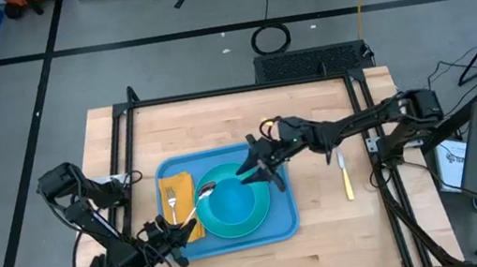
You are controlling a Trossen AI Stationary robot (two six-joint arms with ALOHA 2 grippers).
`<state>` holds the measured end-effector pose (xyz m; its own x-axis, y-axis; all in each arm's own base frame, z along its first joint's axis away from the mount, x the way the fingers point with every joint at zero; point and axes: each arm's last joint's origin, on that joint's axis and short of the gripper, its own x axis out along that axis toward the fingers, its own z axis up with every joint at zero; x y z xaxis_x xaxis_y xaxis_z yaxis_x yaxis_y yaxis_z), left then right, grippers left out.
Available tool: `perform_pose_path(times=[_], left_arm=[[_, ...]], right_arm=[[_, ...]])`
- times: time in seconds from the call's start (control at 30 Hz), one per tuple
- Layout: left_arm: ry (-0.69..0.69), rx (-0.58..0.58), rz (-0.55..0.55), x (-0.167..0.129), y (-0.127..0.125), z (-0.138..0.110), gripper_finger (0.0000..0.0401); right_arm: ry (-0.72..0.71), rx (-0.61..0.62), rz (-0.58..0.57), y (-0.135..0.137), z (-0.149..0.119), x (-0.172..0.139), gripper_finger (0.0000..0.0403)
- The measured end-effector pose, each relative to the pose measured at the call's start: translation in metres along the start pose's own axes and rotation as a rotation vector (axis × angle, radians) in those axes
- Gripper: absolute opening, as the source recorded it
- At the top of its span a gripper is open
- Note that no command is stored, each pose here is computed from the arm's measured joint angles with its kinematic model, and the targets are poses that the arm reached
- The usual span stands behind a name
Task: Set up tray
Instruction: Put the orange spoon on the blue serving tray to the right of the orange fork
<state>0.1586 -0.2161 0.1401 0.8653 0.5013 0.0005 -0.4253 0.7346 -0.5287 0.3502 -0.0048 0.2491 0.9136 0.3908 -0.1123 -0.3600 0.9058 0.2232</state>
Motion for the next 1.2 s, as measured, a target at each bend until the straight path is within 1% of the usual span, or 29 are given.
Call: perform_pose_path(times=[0.07,0.23,0.37,0.47,0.63,0.73,0.8,0.93,1.2], left_arm=[[-0.002,0.002,0.004,0.001,0.0,0.0,0.0],[-0.007,0.01,0.012,0.004,0.001,0.0,0.0],[-0.007,0.017,0.012,0.004,0.001,0.0,0.0],[-0.006,0.03,0.012,0.004,0.001,0.0,0.0],[-0.007,0.034,0.012,0.004,0.001,0.0,0.0],[-0.007,0.034,0.013,0.004,0.001,0.0,0.0],[-0.008,0.034,0.014,0.004,0.001,0.0,0.0],[-0.009,0.033,0.016,0.005,0.001,0.0,0.0],[-0.009,0.036,0.016,0.005,0.001,0.0,0.0]], right_arm=[[-0.011,-0.002,-0.002,-0.004,0.002,0.007,0.0144],[0.044,0.011,0.0,-0.014,-0.012,0.03,0.0165],[0.031,-0.009,0.031,-0.016,-0.009,0.042,0.0173],[0.032,-0.02,0.035,-0.015,-0.009,0.044,0.0173],[-0.04,-0.033,0.058,-0.01,-0.001,0.045,0.0174],[-0.033,-0.029,0.061,-0.006,-0.002,0.047,0.0175],[-0.035,-0.03,0.046,-0.005,-0.002,0.048,0.0177],[-0.05,-0.043,-0.03,-0.006,-0.002,0.048,0.0188],[-0.065,-0.047,-0.026,-0.005,-0.001,0.048,0.021]])
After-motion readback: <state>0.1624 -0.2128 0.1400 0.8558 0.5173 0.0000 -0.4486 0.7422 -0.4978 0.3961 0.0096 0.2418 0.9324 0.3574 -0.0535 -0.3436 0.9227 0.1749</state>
